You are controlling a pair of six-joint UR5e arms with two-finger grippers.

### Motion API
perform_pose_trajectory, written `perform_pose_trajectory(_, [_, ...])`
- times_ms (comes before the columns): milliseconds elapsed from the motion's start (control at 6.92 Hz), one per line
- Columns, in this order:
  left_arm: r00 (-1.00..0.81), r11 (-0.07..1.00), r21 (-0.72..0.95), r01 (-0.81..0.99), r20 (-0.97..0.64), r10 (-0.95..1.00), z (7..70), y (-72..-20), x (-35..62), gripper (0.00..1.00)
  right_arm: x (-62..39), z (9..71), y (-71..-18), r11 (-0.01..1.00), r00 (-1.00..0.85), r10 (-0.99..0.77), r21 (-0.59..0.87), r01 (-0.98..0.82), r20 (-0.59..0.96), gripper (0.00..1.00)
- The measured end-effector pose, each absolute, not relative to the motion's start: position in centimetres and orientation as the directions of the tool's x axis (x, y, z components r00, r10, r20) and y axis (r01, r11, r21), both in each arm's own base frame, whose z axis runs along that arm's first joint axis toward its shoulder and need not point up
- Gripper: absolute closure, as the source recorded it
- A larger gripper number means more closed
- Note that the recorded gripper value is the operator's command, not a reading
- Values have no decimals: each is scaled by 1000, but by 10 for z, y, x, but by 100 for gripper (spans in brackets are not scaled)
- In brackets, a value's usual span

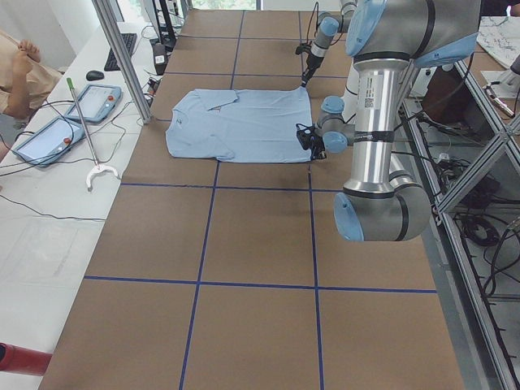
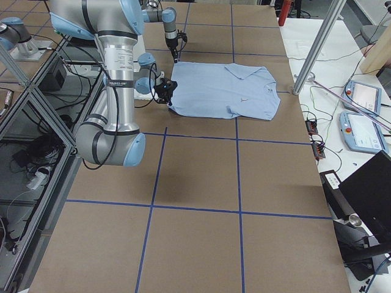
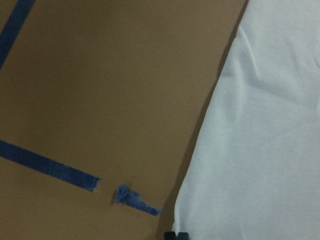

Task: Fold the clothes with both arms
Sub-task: 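Grasp both hem corners nearest the robot with left and right grippers, then lift the hem with both grippers and fold it toward the collar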

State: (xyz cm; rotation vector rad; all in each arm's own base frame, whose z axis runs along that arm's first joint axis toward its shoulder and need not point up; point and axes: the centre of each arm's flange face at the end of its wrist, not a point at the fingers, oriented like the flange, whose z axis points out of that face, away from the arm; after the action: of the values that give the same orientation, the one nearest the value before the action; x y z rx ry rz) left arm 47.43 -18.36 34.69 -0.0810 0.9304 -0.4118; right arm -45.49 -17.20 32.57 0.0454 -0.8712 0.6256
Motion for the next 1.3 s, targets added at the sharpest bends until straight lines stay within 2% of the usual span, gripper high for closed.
perform_pose_trajectory(434, [497,922,-282,266,-780,-382,285,-195,421,100,-404,297,-182,809,416,504,-245,-534,757,100])
perform_pose_trajectory(723, [461,941,-199,272,-832,-309,257,-231,394,100,-394,287,-210,805,401,490,-226,-549,774,100])
perform_pose_trajectory(867, [454,943,-141,301,-848,-272,251,-262,390,100,-400,284,-245,806,410,463,-180,-564,786,100])
perform_pose_trajectory(1301, [513,900,27,435,-829,-223,256,-406,402,100,-419,273,-415,783,454,447,-91,-615,771,100])
